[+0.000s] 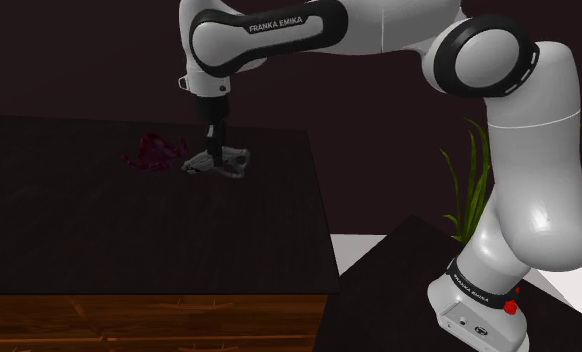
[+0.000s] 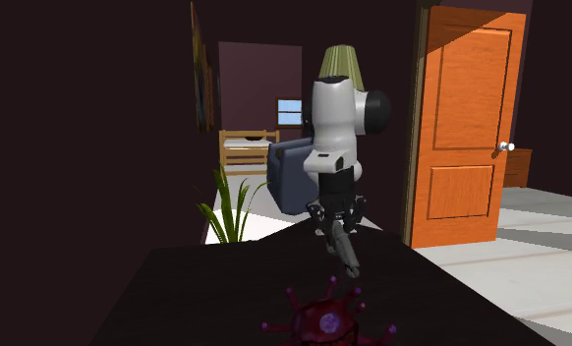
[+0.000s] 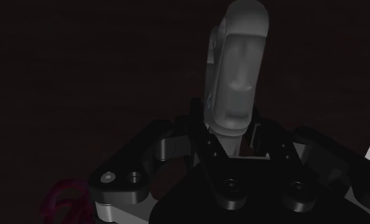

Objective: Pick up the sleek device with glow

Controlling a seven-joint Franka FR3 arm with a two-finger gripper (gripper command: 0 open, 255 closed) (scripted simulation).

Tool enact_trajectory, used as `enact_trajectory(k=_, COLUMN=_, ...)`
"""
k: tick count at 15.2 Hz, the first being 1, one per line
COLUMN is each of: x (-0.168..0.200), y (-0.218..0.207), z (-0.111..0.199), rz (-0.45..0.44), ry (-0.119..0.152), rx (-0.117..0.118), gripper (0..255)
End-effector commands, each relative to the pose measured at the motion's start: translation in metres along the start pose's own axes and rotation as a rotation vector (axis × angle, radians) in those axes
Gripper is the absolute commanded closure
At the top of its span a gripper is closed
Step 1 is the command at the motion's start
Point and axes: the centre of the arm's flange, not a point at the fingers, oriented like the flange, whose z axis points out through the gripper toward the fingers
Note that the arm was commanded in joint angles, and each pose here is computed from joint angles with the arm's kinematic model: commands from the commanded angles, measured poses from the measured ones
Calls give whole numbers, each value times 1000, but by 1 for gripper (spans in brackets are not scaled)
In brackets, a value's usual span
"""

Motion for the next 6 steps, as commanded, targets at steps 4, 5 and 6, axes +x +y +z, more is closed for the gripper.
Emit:
enact_trajectory(k=4, x=-2, y=-2, z=-26, rz=0, ry=0, rx=0, gripper=255)
enact_trajectory(k=5, x=-2, y=-2, z=-27, rz=0, ry=0, rx=0, gripper=255)
enact_trajectory(k=6, x=-2, y=-2, z=-27, rz=0, ry=0, rx=0, gripper=255)
